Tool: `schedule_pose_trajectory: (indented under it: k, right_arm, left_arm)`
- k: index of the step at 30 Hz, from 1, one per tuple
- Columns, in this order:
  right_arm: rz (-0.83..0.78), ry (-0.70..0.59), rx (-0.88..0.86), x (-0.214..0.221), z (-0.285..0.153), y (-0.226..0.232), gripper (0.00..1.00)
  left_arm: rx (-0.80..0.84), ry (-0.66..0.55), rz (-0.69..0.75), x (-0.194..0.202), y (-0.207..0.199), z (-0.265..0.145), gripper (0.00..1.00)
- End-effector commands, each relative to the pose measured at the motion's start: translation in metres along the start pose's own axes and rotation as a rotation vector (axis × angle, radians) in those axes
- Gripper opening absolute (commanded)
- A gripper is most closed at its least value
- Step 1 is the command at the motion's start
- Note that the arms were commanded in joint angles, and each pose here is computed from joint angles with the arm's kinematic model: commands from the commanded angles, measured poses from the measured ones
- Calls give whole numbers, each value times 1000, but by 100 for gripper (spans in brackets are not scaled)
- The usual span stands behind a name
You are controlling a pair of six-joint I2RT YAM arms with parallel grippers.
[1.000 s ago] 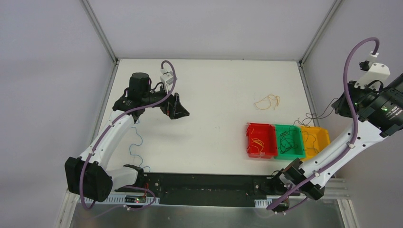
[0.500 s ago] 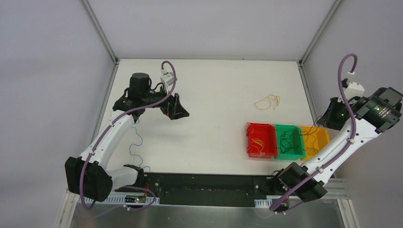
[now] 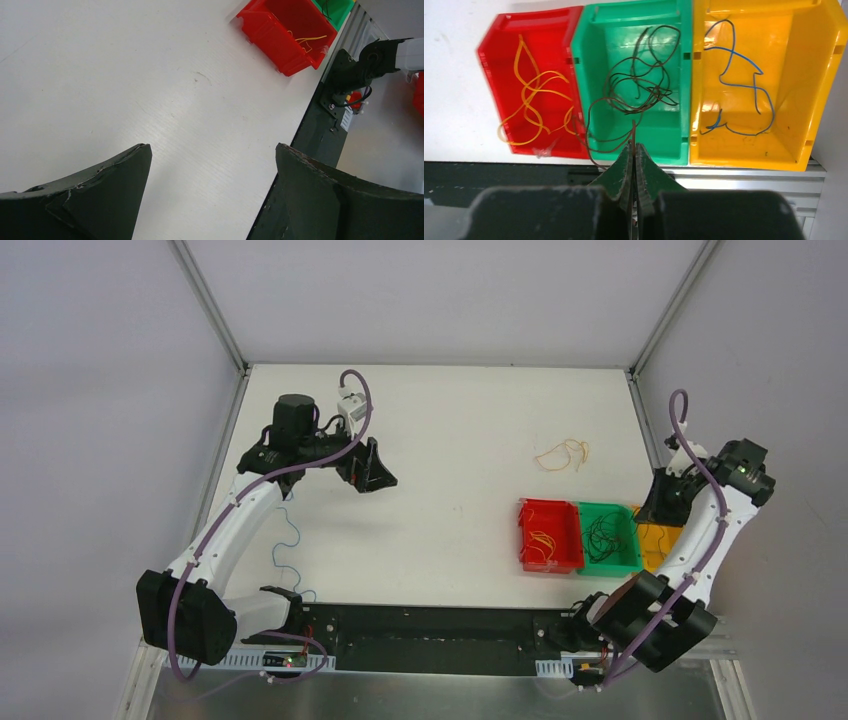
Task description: Untangle the cables
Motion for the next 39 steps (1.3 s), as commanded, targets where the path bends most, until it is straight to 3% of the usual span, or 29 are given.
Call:
schedule_pose_trajectory:
  k: [1, 21, 27, 30, 36, 39]
  right_arm:
    - [-59, -54, 104, -8, 22, -22, 0]
    - [-358, 124, 112, 21, 124, -6, 0]
    - [-385, 157, 110, 26, 124, 1, 0]
    - [-373, 137, 127, 11, 106, 3, 10]
    - [-348, 47, 91, -22, 61, 21, 46]
    - [-327, -3, 64, -39, 42, 31, 58]
  left_arm:
    - [-2, 16, 31, 7, -1, -1, 99]
    - [-53, 42, 12, 18, 9, 0, 99]
    - [-65, 44, -10, 20, 12, -1, 99]
    - [-74, 42, -23, 19, 14, -3, 99]
    - [-104, 46, -71, 19, 20, -5, 99]
    - [-119, 46, -102, 20, 25, -6, 99]
Point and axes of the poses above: each gripper's point midway between its finger pads, its own z axis out along the fingers, its own y axis along the line the jaws close on, x = y × z, the point moved 4 cm from there along -z, back along the fingers, and after that the axes turned 1 degree about -z, right-handed, at the moved point
